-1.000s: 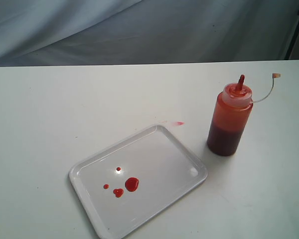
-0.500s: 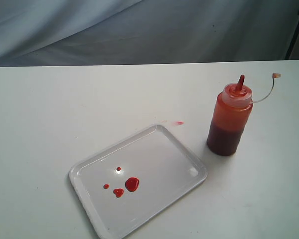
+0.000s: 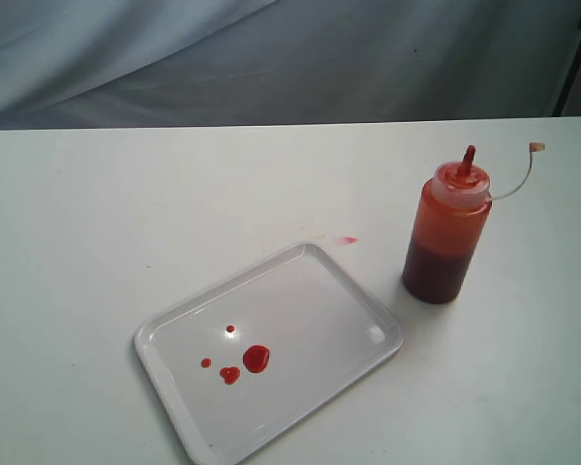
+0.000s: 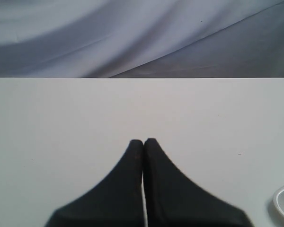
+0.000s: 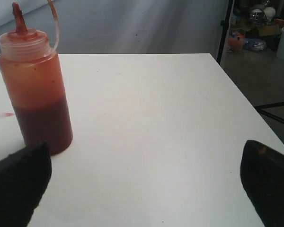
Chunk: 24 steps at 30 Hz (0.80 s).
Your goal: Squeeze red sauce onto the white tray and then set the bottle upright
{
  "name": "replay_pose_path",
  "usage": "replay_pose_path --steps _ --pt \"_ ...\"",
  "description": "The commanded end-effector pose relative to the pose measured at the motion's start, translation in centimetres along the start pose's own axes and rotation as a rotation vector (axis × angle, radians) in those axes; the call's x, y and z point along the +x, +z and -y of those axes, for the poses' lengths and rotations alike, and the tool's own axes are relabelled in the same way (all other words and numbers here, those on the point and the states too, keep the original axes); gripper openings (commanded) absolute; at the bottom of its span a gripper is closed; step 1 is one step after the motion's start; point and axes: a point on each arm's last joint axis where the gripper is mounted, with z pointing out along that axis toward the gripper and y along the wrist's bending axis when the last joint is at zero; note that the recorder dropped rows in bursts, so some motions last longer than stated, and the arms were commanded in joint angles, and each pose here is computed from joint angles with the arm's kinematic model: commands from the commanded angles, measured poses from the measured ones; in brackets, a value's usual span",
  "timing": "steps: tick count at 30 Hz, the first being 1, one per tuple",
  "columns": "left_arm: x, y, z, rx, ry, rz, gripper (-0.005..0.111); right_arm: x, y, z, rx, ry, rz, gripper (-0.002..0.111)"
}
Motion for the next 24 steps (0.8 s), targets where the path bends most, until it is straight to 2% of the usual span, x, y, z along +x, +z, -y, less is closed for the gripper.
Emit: replay_pose_path --steps 1,24 --pt "0.04 0.01 -0.01 -0.003 -0.006 0.011 0.000 0.07 0.01 0.05 0.007 0.000 0.001 0.105" --pt "0.04 0.01 -0.01 -0.003 -0.006 0.011 0.000 0.07 0.01 0.10 0.017 0.002 0.001 0.105"
